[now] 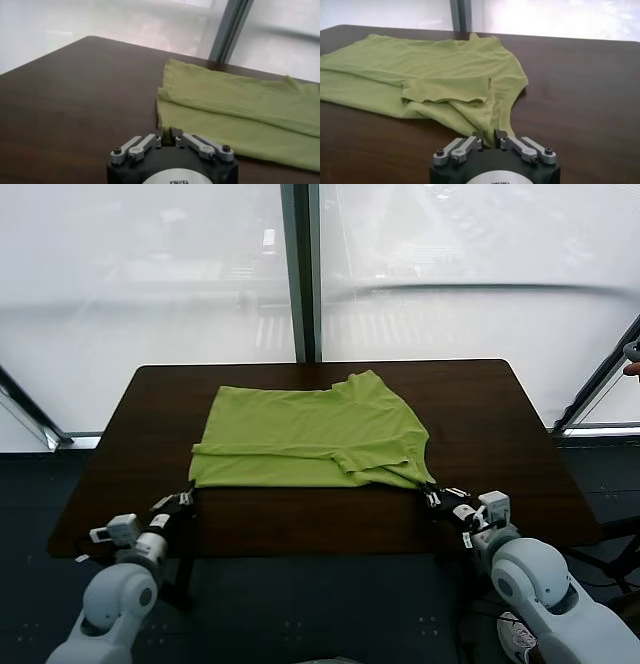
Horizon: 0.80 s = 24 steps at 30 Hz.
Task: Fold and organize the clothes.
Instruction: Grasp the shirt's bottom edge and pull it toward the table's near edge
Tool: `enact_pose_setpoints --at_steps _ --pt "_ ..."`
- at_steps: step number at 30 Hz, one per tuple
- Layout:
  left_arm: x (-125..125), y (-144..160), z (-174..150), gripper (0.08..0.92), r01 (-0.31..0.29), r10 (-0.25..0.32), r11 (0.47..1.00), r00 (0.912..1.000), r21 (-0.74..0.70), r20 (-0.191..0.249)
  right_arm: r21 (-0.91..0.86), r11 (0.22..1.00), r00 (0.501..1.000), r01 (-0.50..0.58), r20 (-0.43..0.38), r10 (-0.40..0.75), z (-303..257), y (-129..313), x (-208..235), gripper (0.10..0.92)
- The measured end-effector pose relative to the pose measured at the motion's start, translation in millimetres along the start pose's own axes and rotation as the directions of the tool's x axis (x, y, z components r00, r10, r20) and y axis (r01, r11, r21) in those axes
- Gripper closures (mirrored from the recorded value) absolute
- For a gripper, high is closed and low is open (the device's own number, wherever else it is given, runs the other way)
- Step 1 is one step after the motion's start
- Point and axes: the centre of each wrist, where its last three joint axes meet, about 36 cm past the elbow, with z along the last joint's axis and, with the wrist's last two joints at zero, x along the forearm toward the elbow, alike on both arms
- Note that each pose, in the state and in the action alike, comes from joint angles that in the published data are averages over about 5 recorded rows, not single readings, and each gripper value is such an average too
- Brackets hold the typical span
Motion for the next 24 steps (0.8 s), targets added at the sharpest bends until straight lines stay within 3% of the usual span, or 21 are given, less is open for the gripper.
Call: enact_pose_setpoints --at_steps 14,24 --pt "31.2 -1.0 -6.5 0.85 0.018 -0.018 0.998 0.9998 -0.061 -0.009 -0.002 1.0 0.98 0.01 -0.198 -0.01 -17.4 -9.0 30.8 0.884" --pt "74.4 -7.4 6.2 0.85 0.016 -0.023 0.992 0.9979 -0.126 -0.06 0.016 0.999 0.967 0.048 -0.252 -0.042 -27.6 2.6 49.6 0.884"
